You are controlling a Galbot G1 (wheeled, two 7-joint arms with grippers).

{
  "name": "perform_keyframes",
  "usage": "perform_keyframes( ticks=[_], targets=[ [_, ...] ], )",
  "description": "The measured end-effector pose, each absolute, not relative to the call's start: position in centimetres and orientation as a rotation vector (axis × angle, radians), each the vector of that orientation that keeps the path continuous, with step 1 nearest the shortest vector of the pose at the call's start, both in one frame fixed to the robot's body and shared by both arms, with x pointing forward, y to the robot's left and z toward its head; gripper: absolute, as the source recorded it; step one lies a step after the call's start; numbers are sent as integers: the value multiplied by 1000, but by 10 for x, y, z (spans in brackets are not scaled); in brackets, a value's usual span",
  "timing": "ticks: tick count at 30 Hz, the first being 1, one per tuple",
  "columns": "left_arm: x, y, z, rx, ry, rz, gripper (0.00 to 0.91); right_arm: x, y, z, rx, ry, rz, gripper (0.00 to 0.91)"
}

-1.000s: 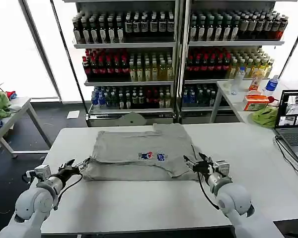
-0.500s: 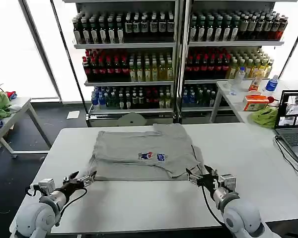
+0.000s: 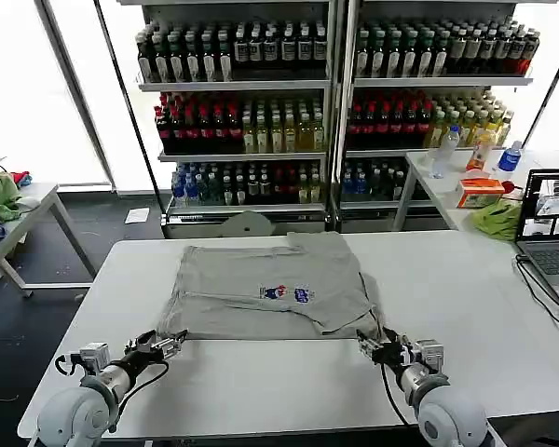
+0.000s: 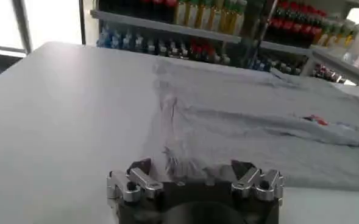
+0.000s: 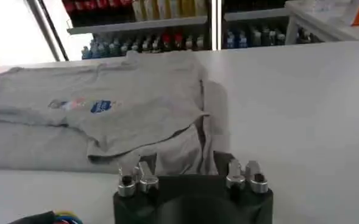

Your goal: Fold and organize the clothes.

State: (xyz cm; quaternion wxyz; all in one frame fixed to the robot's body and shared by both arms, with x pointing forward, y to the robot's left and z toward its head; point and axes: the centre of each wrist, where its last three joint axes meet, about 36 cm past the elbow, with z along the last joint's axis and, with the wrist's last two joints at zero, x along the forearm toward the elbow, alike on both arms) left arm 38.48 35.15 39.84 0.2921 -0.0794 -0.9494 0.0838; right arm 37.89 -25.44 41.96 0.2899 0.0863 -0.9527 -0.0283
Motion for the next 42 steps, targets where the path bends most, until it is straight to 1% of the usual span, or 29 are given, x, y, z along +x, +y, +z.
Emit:
perform_keyframes(
  ticks=[1, 2, 4, 5, 6, 7, 8, 9, 10, 11, 12, 13, 14, 29, 42],
  targets=[
    [384, 352, 398, -210, -2528, 224, 907, 379, -255, 419, 227, -2539, -76, 0],
    [384, 352, 397, -210, -2526, 225, 877, 379, -255, 418, 225, -2537, -76, 0],
    [383, 352, 396, -212, -2523, 227, 705, 379, -256, 418, 224, -2533, -78, 0],
    [383, 352, 395, -213, -2522, 229, 655, 378, -256, 417, 224, -2531, -79, 0],
    [383, 351, 395, -215, -2521, 231, 625, 378, -256, 417, 225, -2529, -80, 0],
    [382, 351, 395, -216, -2521, 236, 564, 378, -256, 417, 227, -2527, -83, 0],
    [382, 351, 395, -218, -2521, 241, 474, 377, -256, 417, 230, -2527, -85, 0],
    [382, 350, 395, -219, -2520, 244, 413, 377, -256, 417, 232, -2526, -87, 0],
    [382, 350, 394, -220, -2519, 248, 282, 377, -255, 418, 234, -2527, -88, 0],
    [382, 350, 394, -224, -2518, 251, 282, 377, -256, 418, 236, -2526, -90, 0],
    [382, 350, 394, -228, -2516, 255, 91, 377, -256, 418, 238, -2526, -90, 0],
    [382, 350, 394, -230, -2515, 259, 10, 377, -256, 418, 240, -2525, -90, 0],
    [382, 350, 394, -231, -2514, 261, 0, 377, -256, 418, 242, -2524, -91, 0],
    [385, 353, 390, -217, -2503, 298, 0, 376, -258, 419, 280, -2514, -93, 0],
    [366, 347, 395, -182, -2508, 332, 0, 364, -264, 426, 327, -2506, -77, 0]
  ],
)
